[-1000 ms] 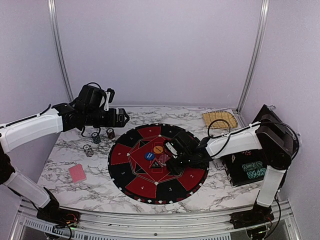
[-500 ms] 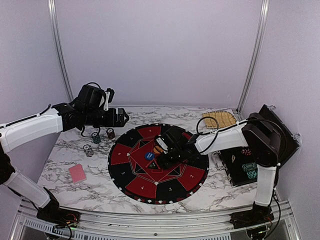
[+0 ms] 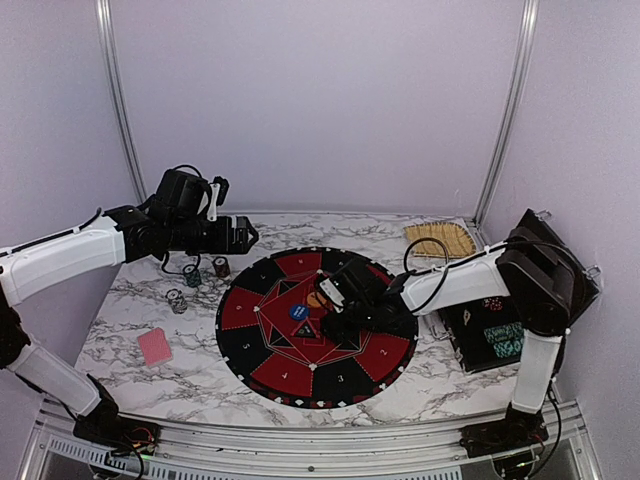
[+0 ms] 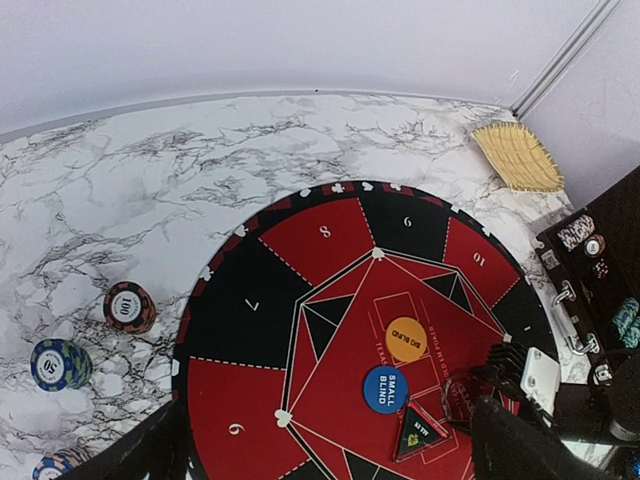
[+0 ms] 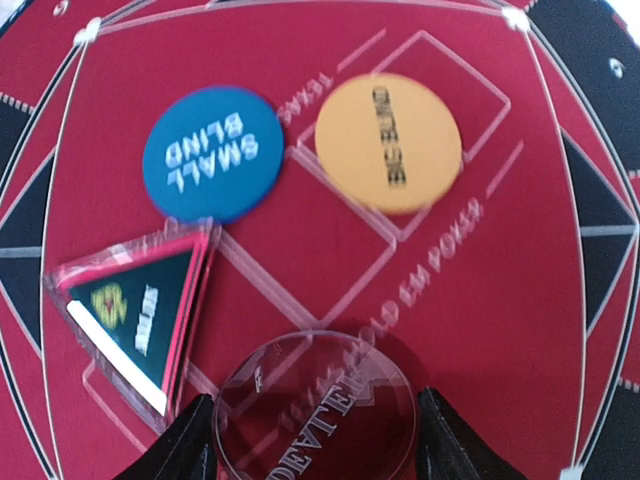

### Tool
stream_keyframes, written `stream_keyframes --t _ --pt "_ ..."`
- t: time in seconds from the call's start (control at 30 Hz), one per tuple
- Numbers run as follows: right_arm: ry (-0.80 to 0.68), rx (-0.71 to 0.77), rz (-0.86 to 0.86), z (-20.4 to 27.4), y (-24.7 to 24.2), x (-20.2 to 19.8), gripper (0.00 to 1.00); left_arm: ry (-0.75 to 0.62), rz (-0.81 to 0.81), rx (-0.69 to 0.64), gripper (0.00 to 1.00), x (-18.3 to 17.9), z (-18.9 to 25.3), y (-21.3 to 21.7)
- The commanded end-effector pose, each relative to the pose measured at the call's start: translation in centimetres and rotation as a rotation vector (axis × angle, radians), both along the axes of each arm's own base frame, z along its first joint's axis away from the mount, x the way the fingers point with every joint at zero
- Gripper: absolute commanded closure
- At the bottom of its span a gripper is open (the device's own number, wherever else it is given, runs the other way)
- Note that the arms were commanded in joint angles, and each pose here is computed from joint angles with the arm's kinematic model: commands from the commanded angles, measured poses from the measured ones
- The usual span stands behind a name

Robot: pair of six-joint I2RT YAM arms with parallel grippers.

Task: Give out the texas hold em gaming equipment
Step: Move the dealer button to position 5.

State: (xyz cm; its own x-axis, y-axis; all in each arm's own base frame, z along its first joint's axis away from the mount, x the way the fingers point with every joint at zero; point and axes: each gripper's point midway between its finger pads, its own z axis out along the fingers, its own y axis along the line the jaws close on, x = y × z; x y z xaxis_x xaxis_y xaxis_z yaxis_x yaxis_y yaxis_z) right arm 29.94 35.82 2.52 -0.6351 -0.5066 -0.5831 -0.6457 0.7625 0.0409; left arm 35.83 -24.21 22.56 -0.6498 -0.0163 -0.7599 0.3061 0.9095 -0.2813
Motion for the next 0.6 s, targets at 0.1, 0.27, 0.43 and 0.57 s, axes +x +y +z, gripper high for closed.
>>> stream_keyframes --t 0.1,0.27,0.43,0.57 --pt "0.080 -0.062 0.054 -0.7 -1.1 -6.4 0.52 0.022 0.000 -0.005 0.01 -0.4 -0.2 0.2" --pt "0.094 -0.035 0.147 0.1 1.2 -10.2 0.52 0.017 0.034 -0.014 0.01 -0.6 0.1 1.1" --pt "0.103 -0.019 0.211 0.5 4.1 -11.6 0.52 0.027 0.112 -0.034 0.01 -0.3 0.0 3.1" --pt "0.079 -0.034 0.200 0.4 5.8 -10.0 0.52 0.034 0.146 -0.042 0.01 -0.2 0.0 4.4"
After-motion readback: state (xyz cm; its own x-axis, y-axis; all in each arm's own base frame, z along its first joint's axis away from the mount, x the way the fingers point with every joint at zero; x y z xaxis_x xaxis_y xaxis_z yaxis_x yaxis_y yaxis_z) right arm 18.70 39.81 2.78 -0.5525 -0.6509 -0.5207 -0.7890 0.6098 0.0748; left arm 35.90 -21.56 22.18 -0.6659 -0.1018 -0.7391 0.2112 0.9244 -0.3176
